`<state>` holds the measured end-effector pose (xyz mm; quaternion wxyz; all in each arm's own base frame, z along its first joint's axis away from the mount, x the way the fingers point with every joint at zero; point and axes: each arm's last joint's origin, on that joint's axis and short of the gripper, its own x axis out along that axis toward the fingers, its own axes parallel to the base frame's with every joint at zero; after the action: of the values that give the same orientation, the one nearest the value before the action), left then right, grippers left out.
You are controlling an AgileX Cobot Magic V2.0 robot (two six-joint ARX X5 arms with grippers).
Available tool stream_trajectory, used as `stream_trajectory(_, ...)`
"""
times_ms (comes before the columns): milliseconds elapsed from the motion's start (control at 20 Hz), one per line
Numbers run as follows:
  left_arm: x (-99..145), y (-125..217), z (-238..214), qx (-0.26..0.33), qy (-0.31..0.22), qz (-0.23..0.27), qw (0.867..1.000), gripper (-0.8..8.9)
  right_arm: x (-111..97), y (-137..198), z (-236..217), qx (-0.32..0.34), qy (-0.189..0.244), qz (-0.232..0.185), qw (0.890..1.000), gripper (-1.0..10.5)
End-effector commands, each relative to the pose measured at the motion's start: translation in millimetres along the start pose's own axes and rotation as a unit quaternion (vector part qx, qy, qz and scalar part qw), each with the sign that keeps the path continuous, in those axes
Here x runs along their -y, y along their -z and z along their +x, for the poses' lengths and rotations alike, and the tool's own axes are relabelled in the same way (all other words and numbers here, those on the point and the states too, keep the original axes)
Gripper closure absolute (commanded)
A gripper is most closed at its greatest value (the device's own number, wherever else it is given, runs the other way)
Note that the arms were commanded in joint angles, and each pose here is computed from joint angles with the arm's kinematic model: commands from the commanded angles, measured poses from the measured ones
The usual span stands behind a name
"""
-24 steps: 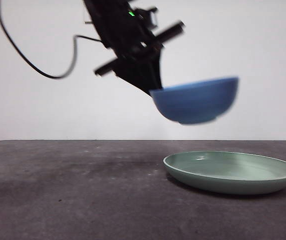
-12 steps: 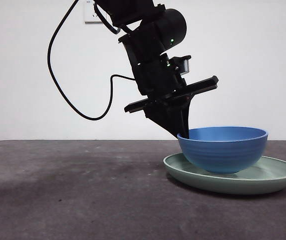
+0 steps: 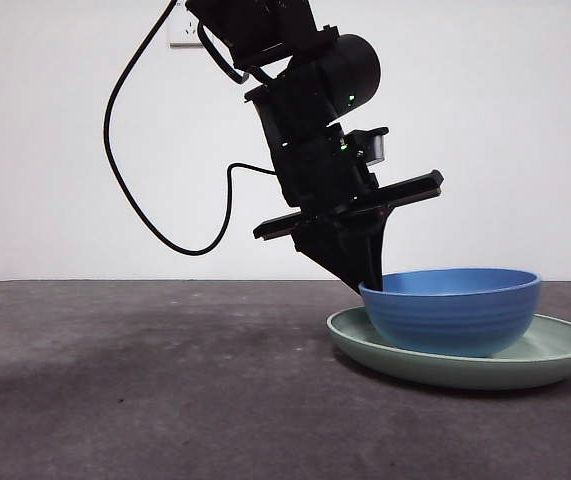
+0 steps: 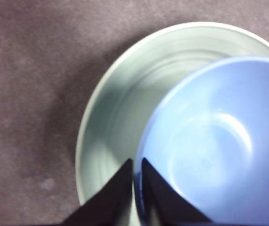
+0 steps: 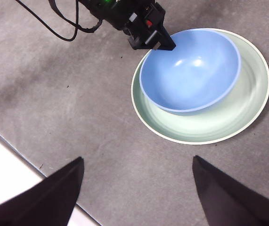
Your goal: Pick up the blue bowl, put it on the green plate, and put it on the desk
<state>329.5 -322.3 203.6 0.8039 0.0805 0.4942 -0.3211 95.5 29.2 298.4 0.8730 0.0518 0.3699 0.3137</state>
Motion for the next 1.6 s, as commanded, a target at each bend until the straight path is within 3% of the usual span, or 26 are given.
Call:
stream_trajectory(50, 5, -2, 7, 0.000, 0.002, 0.006, 1.000, 6.38, -2, -4, -4, 0.008, -0.001, 0.000, 1.000, 5.8)
stream_trajectory(150, 5, -3, 6, -0.001, 0.002, 0.006, 1.000, 5.70, -2, -4, -4, 0.008, -0.001, 0.001, 1.000, 5.8)
stream_trajectory(400, 8, -10, -20, 0.020, 0.005, 0.007, 1.000, 5.64, -2, -4, -4, 0.009, -0.001, 0.000, 1.000, 5.8)
stream_trajectory(700, 8, -25, -115, 0.116, 0.014, 0.016, 0.993, 5.64, -2, -4, -3, 0.008, -0.001, 0.000, 1.000, 5.8)
stream_trajectory(900, 8, -17, -192, 0.167, 0.012, 0.042, 0.985, 5.64, -2, -5, -3, 0.009, -0.001, 0.000, 1.000, 5.8)
stream_trajectory(1200, 2, 18, -259, 0.194, 0.003, 0.055, 0.979, 5.65, -2, -5, -4, 0.009, 0.000, 0.000, 1.000, 5.8)
stream_trajectory(1400, -3, 62, -261, 0.180, 0.013, 0.068, 0.981, 5.65, -2, -5, -3, 0.009, 0.000, 0.000, 1.000, 5.8)
stream_trajectory(1600, -9, 111, -249, 0.181, 0.065, 0.073, 0.979, 5.65, -2, -5, -3, 0.009, 0.000, 0.000, 1.000, 5.8)
